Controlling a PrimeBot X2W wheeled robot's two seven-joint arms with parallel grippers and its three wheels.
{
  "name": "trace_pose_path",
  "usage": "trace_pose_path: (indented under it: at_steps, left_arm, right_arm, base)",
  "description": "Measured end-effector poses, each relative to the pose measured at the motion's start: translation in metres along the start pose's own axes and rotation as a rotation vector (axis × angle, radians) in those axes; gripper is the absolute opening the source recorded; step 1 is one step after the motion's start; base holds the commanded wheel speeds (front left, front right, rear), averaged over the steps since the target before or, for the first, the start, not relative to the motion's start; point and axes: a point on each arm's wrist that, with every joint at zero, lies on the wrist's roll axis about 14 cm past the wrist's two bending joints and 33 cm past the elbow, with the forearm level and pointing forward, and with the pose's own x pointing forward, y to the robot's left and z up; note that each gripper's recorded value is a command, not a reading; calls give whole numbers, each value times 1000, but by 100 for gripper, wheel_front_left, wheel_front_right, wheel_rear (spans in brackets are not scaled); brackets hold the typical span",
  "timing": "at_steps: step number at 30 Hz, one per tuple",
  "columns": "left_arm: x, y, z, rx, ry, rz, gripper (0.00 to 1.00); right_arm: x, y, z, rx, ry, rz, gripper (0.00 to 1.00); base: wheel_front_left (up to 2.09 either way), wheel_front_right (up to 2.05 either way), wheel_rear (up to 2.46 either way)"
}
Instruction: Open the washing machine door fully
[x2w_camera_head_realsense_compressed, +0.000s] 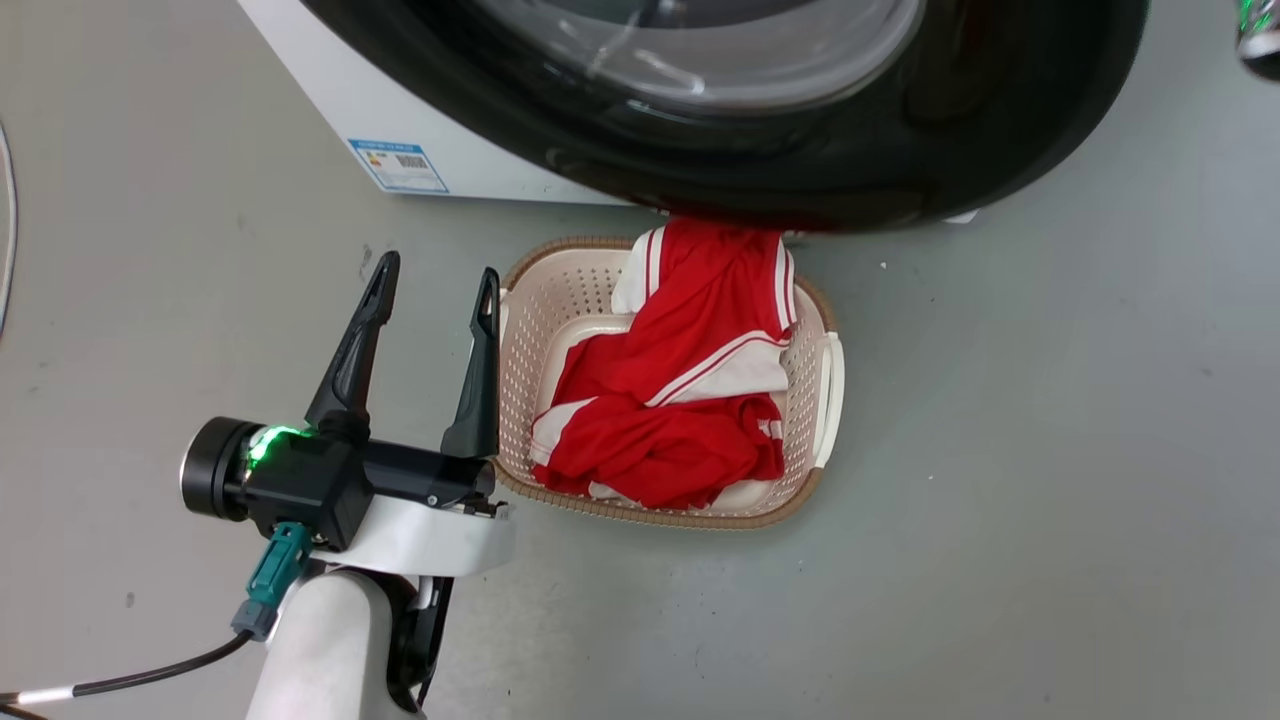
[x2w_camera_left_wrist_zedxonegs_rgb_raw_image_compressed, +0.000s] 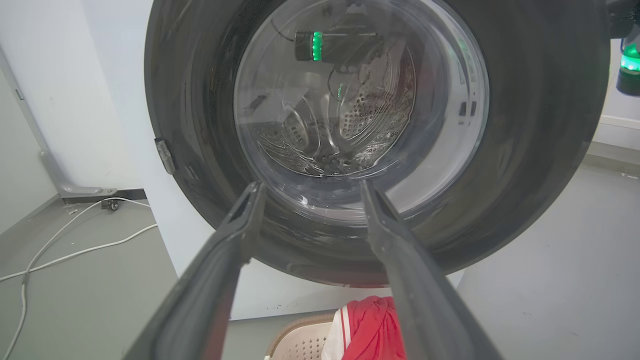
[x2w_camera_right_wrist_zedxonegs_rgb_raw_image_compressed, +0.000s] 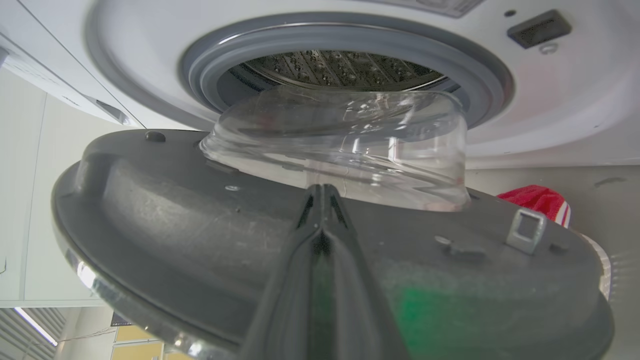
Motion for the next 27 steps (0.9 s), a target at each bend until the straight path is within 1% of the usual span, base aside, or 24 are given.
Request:
trace_pose_path:
  at_steps: [10,23,27]
  left_arm:
    - [-12,-6,14,-1,-17,-7,100]
    - [-34,-12,31,-4,-35,-5,100]
    - [-42,-14,36,-5,-42,-4,100]
  right_arm:
    - [-23,15,-50,31,97,91,0]
    - [-48,33,-153,41,285,172,0]
    - [-56,44,-176,45,321,208,0]
  base:
    - [0,0,0]
    - [0,0,0]
    - [0,0,0]
